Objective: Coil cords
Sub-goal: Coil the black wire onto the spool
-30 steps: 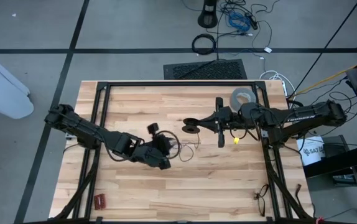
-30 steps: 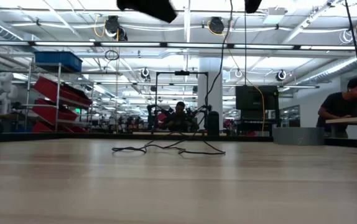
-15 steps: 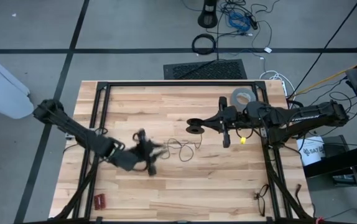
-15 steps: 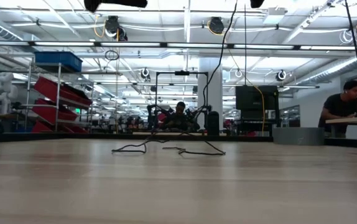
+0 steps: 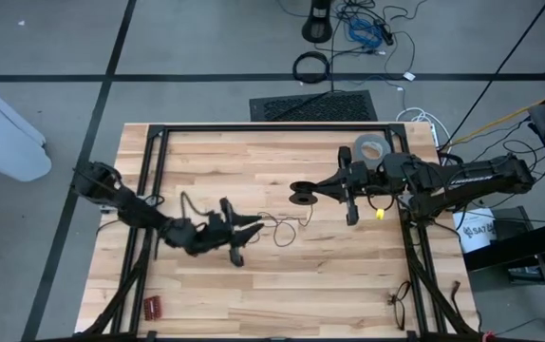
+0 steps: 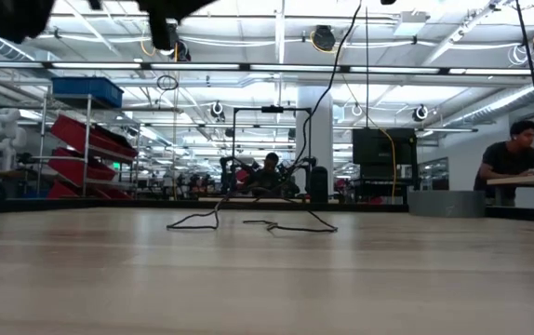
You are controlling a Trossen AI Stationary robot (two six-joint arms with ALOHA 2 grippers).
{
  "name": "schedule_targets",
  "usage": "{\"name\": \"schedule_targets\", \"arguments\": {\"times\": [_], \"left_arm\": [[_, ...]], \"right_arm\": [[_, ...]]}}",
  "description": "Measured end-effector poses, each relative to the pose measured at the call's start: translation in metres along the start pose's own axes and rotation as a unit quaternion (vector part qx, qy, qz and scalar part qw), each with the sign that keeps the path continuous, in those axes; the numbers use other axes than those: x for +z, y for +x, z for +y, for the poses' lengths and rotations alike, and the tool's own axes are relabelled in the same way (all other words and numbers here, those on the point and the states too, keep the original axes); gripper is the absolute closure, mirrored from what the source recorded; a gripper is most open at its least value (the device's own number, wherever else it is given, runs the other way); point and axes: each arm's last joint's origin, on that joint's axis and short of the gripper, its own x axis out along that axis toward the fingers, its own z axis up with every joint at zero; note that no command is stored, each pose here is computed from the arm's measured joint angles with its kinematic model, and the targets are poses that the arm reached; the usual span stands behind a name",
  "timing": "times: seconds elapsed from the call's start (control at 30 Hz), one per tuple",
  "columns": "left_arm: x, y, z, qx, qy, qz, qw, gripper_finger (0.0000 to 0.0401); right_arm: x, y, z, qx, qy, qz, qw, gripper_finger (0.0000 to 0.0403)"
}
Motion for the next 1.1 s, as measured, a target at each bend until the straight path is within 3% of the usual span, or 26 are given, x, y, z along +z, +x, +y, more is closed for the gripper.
{"name": "schedule_targets", "arguments": {"times": [0.2,0.43,0.67,0.8,1.1], "left_arm": [[-0.007,0.026,0.029,-0.054,-0.041,0.031,0.997,0.0298],[-0.017,0.041,0.039,-0.105,-0.001,0.111,0.988,0.0292],[-0.021,0.046,0.038,-0.106,0.025,0.132,0.985,0.0212],[-0.039,0.051,0.041,-0.072,0.044,0.151,0.985,0.0165],[-0.065,0.075,0.034,-0.041,0.101,0.163,0.981,0.0157]], "right_arm": [[-0.004,0.000,0.000,-0.001,-0.001,0.021,1.000,0.0403],[-0.005,0.000,0.000,-0.001,-0.004,0.025,1.000,0.0403],[-0.003,0.000,-0.001,-0.004,-0.010,0.015,1.000,0.0403],[0.000,0.000,0.000,-0.003,-0.009,0.000,1.000,0.0403],[0.000,0.000,0.000,-0.001,-0.005,0.000,1.000,0.0403]]}}
